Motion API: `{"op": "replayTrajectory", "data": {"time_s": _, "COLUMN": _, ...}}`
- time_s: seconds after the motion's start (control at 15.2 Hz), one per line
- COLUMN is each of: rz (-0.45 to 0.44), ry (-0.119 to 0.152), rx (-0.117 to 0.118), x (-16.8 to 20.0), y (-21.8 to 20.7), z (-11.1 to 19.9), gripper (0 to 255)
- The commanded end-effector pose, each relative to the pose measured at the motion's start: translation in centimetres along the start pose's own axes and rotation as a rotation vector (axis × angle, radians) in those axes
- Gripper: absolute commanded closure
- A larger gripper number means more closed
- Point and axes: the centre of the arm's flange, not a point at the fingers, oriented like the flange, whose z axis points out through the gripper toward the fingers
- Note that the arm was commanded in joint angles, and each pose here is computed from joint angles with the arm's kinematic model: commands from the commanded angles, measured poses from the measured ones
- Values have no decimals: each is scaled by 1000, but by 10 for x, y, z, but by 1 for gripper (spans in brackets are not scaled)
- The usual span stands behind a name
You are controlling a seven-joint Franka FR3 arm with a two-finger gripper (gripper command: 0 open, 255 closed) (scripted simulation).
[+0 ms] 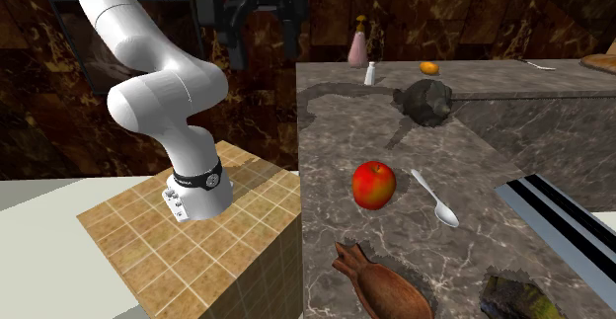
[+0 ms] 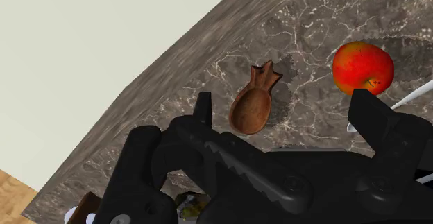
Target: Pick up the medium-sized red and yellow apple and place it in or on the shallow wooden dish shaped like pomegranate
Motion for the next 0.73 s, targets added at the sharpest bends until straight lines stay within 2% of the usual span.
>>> {"op": "replayTrajectory", "data": {"time_s": 0.0, "rz": 0, "ry": 0, "rx": 0, "x": 0, "y": 0, "z": 0, "gripper": 0}}
{"op": "replayTrajectory", "data": {"time_s": 0.66, "rz": 16, "ry": -83, "rx": 55, "x": 62, "y": -78, "z": 87, "gripper": 0}}
